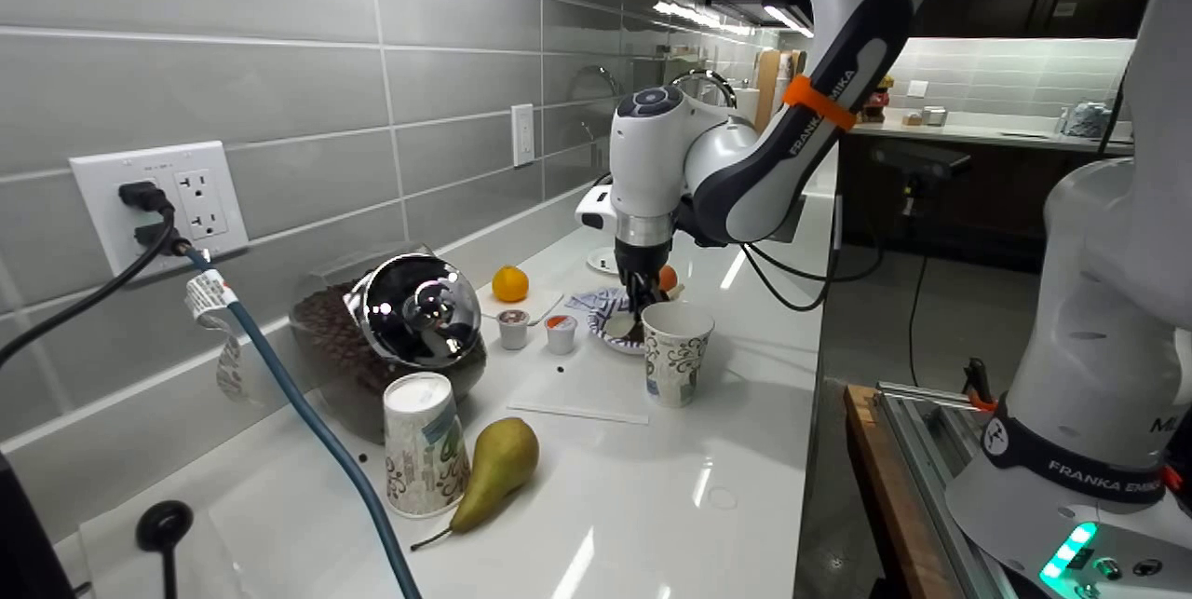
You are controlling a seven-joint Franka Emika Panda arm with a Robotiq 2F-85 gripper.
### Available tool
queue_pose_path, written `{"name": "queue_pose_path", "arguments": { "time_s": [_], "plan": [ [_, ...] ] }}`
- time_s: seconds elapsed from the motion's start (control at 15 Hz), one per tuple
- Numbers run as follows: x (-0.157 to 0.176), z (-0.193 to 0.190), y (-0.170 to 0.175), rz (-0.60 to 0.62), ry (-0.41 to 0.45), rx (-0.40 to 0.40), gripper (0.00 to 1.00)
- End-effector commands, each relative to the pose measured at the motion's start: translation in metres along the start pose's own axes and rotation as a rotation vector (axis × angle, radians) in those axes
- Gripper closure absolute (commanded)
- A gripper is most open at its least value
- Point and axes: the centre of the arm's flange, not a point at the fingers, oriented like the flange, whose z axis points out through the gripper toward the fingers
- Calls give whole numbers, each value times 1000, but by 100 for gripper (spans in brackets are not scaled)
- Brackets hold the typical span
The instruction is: Pick up the spoon, scoop some content out the bowl, put the content into the cup and place the spoon down to the right of the bowl
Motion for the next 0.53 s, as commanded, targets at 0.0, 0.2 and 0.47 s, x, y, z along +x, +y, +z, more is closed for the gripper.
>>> {"name": "queue_pose_path", "arguments": {
  "time_s": [0.0, 0.2, 0.47],
  "plan": [
    [6, 3, -5, -66, -4, 10, 96],
    [2, -3, -8, -59, -38, 3, 96],
    [-4, -2, -14, -62, -120, -5, 96]
  ]
}}
